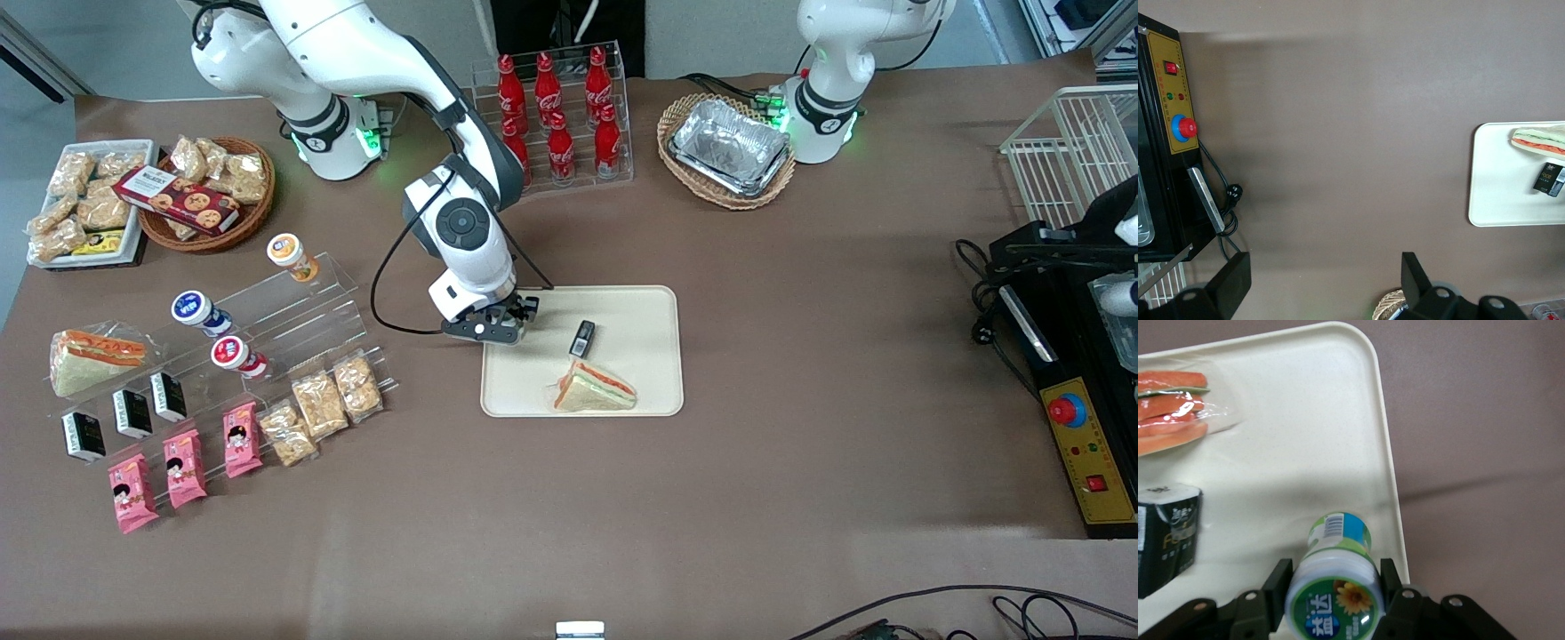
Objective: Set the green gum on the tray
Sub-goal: 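Lower the bottle onto the tray beside the black box and release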
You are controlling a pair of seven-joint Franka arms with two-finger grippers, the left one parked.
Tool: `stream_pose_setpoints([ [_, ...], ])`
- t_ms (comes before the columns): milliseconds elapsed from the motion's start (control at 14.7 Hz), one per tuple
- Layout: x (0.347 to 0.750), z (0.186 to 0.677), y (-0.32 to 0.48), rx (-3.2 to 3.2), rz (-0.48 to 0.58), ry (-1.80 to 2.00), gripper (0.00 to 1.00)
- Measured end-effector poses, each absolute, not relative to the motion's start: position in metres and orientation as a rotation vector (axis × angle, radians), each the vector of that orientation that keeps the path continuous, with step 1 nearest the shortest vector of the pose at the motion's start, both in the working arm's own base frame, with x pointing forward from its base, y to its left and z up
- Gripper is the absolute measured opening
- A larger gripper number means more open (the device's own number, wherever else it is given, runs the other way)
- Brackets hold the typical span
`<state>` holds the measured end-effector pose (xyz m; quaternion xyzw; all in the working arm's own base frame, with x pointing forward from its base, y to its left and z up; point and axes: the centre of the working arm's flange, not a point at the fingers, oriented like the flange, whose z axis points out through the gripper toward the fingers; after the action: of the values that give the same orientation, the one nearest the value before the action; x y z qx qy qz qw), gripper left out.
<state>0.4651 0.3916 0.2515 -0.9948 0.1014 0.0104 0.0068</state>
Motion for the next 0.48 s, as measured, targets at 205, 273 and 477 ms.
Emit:
stream_pose_setpoints([
  [205,0.4655,0.2468,0.3916,-3.113,0.029,0.318,0.59],
  [273,0.4656,0.2451,0.3916,-3.114,0.027,0.318,0.59],
  [477,0.4661,0.2418,0.3917,-3.113,0.022,0.318,0.59],
])
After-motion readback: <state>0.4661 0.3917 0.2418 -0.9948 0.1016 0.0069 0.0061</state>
